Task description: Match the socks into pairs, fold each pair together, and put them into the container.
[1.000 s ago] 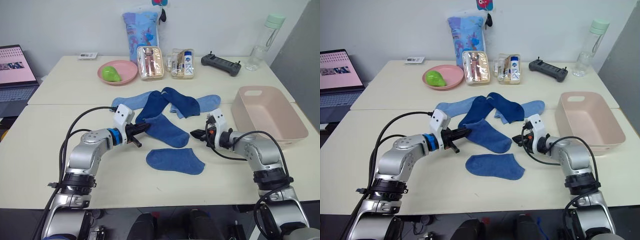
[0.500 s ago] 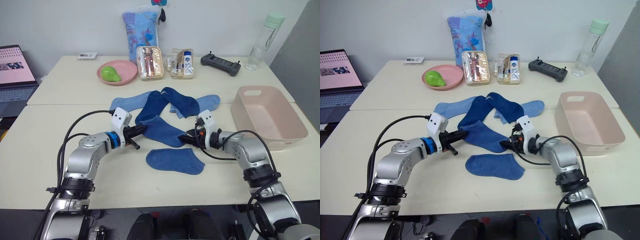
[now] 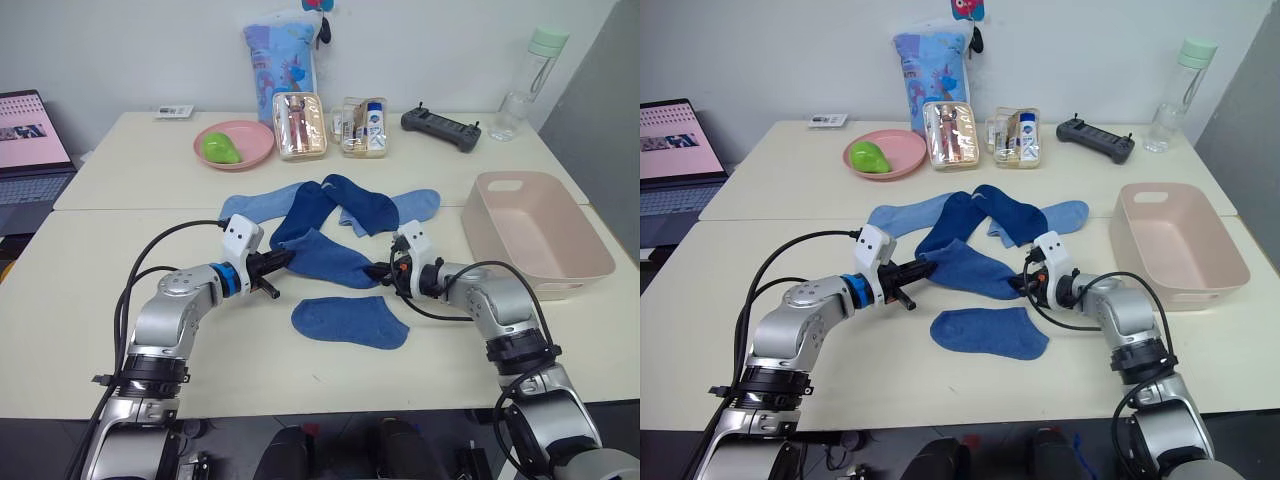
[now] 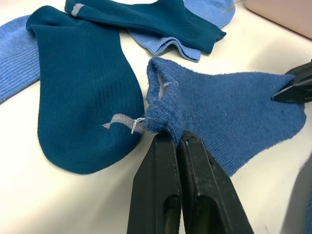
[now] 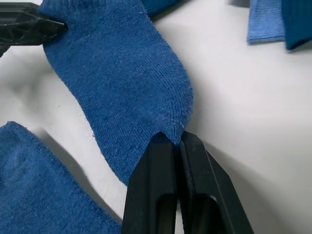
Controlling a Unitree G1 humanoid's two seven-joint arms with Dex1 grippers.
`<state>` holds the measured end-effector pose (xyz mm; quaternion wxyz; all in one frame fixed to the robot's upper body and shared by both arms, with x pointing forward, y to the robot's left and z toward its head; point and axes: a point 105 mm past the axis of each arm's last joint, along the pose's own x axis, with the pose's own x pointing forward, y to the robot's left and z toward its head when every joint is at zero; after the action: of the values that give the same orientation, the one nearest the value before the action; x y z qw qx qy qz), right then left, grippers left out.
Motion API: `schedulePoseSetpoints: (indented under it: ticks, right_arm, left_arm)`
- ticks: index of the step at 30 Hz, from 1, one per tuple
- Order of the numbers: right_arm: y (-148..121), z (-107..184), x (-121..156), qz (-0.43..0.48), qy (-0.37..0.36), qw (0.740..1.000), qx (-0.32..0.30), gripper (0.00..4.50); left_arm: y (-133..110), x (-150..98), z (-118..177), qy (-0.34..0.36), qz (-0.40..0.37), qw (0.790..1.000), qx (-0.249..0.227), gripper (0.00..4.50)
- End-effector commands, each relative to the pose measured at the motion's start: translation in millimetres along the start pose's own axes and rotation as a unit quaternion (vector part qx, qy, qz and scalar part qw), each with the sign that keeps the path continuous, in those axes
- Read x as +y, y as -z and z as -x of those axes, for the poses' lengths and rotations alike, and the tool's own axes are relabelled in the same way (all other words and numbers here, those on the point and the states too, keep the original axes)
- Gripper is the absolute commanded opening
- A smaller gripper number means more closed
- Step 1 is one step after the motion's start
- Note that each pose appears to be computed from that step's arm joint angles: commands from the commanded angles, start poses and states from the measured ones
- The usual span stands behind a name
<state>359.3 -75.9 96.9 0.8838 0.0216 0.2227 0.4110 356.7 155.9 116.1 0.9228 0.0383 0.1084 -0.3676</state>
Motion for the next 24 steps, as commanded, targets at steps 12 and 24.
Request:
schedulePoseSetpoints:
  ticks: [12, 24]
  right_arm:
    - [-75, 6, -8, 0.136, 0.006, 0.99, -0.04, 0.07]
    - [-50, -26, 8, 0.2, -0.041, 0.979, 0.004, 0.07]
  left_arm:
    - [-26, -98, 6, 0.131, 0.133, 0.981, -0.05, 0.0]
    - [8, -126, -9, 0.166, 0.168, 0.972, -0.015, 0.0]
